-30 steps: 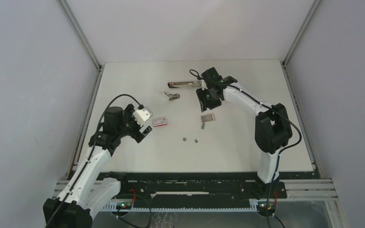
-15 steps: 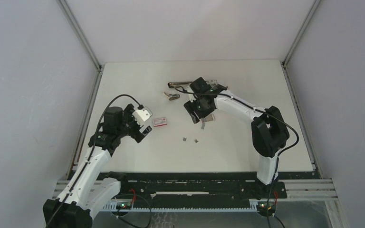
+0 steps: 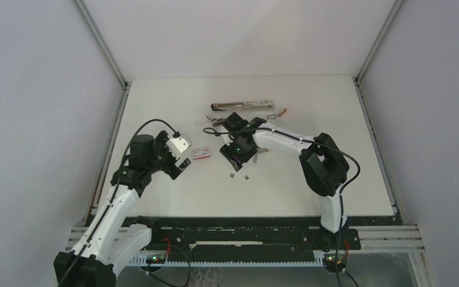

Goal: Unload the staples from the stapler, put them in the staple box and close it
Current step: Adjust the staple at the center of the board.

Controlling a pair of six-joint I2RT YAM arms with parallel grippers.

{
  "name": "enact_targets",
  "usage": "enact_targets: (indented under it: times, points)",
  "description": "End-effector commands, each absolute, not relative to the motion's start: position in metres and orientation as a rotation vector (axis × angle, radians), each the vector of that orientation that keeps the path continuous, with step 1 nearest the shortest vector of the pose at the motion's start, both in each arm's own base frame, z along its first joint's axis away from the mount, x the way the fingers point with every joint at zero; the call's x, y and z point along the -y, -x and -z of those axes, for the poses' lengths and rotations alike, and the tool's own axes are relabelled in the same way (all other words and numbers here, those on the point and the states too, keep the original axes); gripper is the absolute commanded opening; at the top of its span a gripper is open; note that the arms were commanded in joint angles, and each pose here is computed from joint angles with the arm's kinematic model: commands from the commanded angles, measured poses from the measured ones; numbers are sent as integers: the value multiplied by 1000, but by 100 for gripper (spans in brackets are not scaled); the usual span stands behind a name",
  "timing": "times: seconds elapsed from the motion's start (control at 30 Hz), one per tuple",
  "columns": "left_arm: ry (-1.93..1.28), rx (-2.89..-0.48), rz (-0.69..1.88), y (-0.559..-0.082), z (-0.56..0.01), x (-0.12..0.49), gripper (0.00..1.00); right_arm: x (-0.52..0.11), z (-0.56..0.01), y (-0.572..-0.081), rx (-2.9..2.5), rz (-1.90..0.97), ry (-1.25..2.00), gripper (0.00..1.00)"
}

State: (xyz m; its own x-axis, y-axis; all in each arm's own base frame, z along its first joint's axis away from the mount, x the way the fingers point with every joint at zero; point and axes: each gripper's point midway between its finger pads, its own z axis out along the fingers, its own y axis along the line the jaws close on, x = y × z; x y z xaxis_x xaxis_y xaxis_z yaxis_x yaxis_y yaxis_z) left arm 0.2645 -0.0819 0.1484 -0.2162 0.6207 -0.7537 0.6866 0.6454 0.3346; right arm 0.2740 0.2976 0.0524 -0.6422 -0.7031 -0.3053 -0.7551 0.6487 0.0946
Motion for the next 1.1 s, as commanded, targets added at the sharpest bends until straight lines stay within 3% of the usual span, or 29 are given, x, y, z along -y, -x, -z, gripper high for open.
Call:
enact_targets:
  times: [0.0, 0.43, 1.07]
  points:
    - [-1012, -1890, 74, -267, -150, 80, 100, -297, -63, -281, -2643, -382, 1133, 57]
    - [-1017, -1898, 88, -268, -148, 82, 100, -248, -58, -284, -2782, -415, 940, 57]
    - [-1016, -1902, 90, -269, -146, 82, 100, -243, -24, -299, -2900, -357, 824, 59]
